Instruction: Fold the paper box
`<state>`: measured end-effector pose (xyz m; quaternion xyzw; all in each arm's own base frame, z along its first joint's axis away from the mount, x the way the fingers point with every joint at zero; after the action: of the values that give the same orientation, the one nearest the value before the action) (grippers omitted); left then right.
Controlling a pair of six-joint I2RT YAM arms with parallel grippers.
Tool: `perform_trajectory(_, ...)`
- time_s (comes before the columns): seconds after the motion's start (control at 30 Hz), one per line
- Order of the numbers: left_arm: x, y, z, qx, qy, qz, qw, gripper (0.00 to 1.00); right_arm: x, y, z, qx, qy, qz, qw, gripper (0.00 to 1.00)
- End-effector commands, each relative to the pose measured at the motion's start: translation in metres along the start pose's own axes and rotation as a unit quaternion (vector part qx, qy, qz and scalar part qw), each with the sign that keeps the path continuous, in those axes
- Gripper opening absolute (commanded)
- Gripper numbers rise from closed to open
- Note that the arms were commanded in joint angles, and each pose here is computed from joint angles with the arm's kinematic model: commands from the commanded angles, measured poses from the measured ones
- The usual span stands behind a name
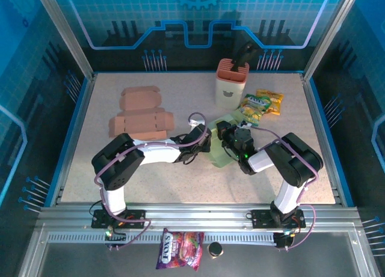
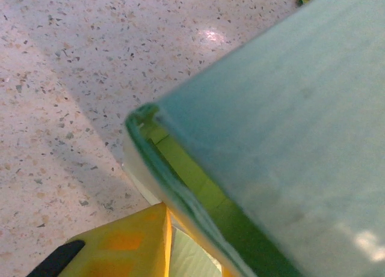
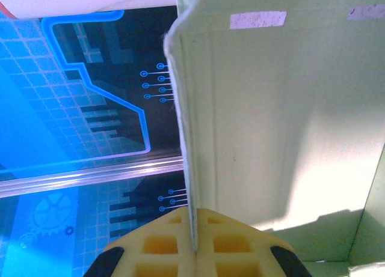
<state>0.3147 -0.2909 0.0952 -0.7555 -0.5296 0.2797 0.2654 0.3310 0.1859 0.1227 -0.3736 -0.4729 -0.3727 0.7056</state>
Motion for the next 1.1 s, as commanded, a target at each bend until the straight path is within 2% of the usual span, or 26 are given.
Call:
perform_trajectory(0.0,0.004,0.007,-0.007,-0.014,-0.015,-0.029,0.999,0.23,-0.017,0.002,0.011,0.019,0.004,0.038,0.999,0.00)
perform_trajectory(0.33,-0.001,0.007,-0.016,-0.042,-0.001,-0.023,0.999,0.17,-0.014,0.005,0.013,-0.002,0.030,0.064,0.997,0.00)
perform_trajectory(0.4,-0.002,0.009,-0.017,-0.049,0.006,-0.020,0.999,0.19,-0.015,0.006,0.012,-0.009,0.037,0.069,0.997,0.00)
perform_trajectory(0.5,-0.004,0.013,-0.018,-0.054,0.017,-0.019,0.998,0.28,-0.016,0.006,0.012,-0.014,0.039,0.071,0.997,0.00)
perform_trajectory(0.7,-0.001,0.019,-0.021,-0.058,0.018,-0.035,0.998,0.25,-0.019,0.007,0.011,-0.016,0.041,0.077,0.996,0.00)
perform_trajectory(0.8,0.001,0.020,-0.022,-0.059,0.017,-0.048,0.997,0.22,-0.018,0.007,0.011,-0.014,0.041,0.081,0.996,0.00)
perform_trajectory(0.97,0.004,0.021,-0.024,-0.058,0.009,-0.068,0.996,0.09,-0.016,0.006,0.012,-0.015,0.043,0.084,0.995,0.00)
perform_trajectory(1.07,0.004,0.021,-0.025,-0.059,0.007,-0.070,0.996,0.01,-0.014,0.005,0.013,-0.015,0.043,0.089,0.995,0.06)
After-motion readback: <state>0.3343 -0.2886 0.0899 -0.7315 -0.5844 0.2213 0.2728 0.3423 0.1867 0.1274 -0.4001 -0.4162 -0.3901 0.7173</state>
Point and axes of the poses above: each hand's point on the last joint's axis, 136 mm out from that joint toward the fingers, its own y axis out along the fingers, its own x axis along the line the jaws close on, z = x × y, the point moved 6 cm from there along -y, back along the fingers, and after that the axes turned 14 degrees about y, right-handed, at the moved point
